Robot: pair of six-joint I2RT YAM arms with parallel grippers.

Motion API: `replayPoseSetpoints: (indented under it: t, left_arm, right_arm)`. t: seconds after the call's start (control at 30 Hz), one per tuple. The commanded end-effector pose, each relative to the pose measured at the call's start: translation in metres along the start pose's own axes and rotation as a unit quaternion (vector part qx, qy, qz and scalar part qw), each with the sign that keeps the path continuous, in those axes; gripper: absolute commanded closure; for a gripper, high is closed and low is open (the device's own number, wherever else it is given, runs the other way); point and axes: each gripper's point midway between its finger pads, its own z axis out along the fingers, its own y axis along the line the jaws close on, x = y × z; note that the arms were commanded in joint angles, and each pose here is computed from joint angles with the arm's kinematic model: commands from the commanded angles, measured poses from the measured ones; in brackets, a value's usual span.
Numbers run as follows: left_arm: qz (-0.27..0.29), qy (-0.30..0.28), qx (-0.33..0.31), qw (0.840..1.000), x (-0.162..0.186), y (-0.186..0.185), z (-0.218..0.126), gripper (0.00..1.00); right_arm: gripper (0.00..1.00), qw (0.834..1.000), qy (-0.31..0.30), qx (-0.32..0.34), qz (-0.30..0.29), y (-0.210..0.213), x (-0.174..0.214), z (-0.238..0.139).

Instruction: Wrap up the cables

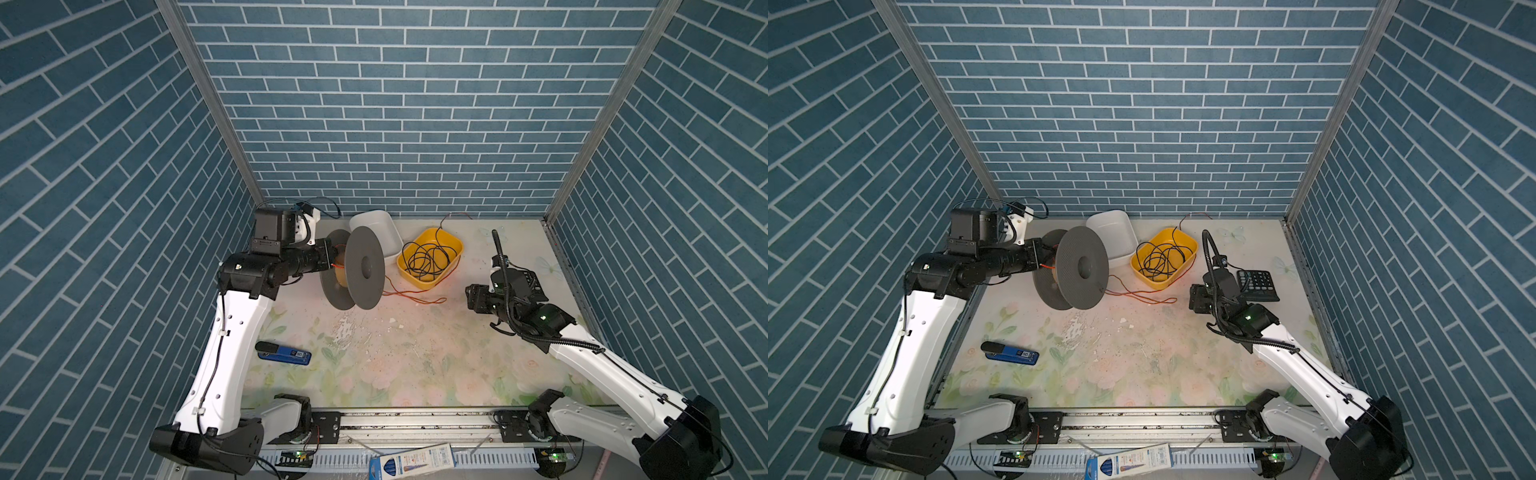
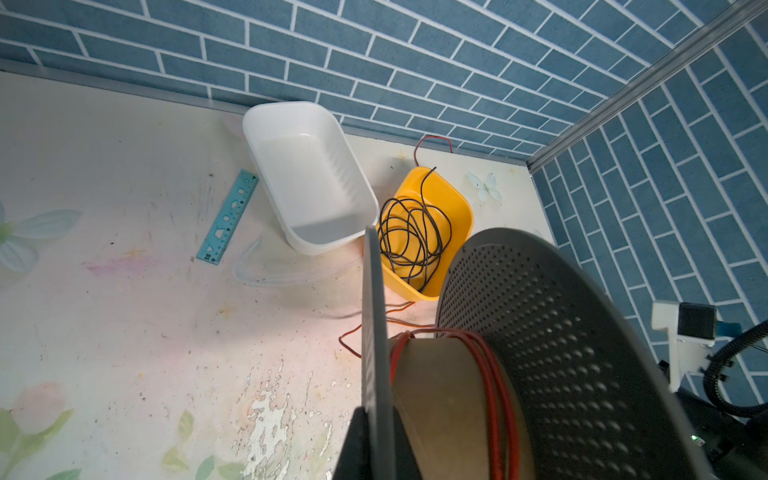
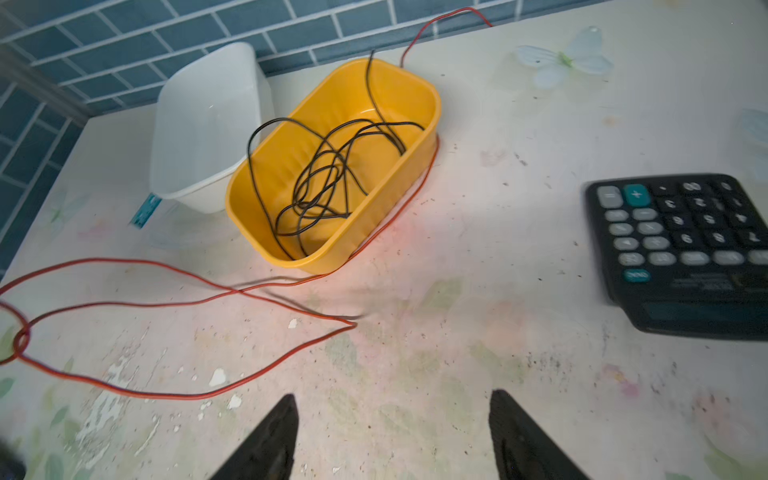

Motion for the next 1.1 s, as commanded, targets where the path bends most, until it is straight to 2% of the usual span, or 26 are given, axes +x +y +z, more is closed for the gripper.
replayPoseSetpoints:
  t: [0.0,0.17,0.3,0.47,0.6,0.73,0.9,1.07]
  left_arm:
    - [0.006,-0.032,0.025,0.999,-0.015,-0.015,-0.006,1.0]
    - [-0.001,-0.029,0.022,0.999,-0.015,-0.016,-0.006,1.0]
    - [-0.002,-0.027,0.019,0.999,-0.015,-0.014,-0.005,1.0]
    - [-0.002,-0.027,0.018,0.999,-0.013,-0.015,-0.006,1.0]
    - [-0.002,-0.025,0.019,1.0,-0.013,-0.015,-0.006,1.0]
    - [-0.002,-0.023,0.019,1.0,-0.013,-0.015,-0.006,1.0]
    - [0.0,-0.023,0.02,1.0,-0.012,-0.015,-0.005,1.0]
    - [0.002,-0.021,0.012,1.0,-0.011,-0.012,-0.006,1.0]
  right_arm:
    - [0.24,0.991,0.001,-0.112,-0.079,0.044,-0.005,0.002]
    - [0.23,0.967,0.005,-0.178,-0.181,0.082,-0.009,0.016]
    - [0.26,0.935,0.025,-0.266,-0.235,0.127,-0.001,0.022]
    - [0.28,0.895,0.039,-0.373,-0.24,0.176,0.004,0.024]
    - [0.31,0.88,0.042,-0.402,-0.248,0.195,0.007,0.037]
    - [0.36,0.861,0.074,-0.441,-0.242,0.212,0.014,0.052]
    - [0.41,0.849,0.125,-0.461,-0.224,0.222,0.027,0.074]
    - [0.58,0.843,0.155,-0.473,-0.203,0.228,0.037,0.083]
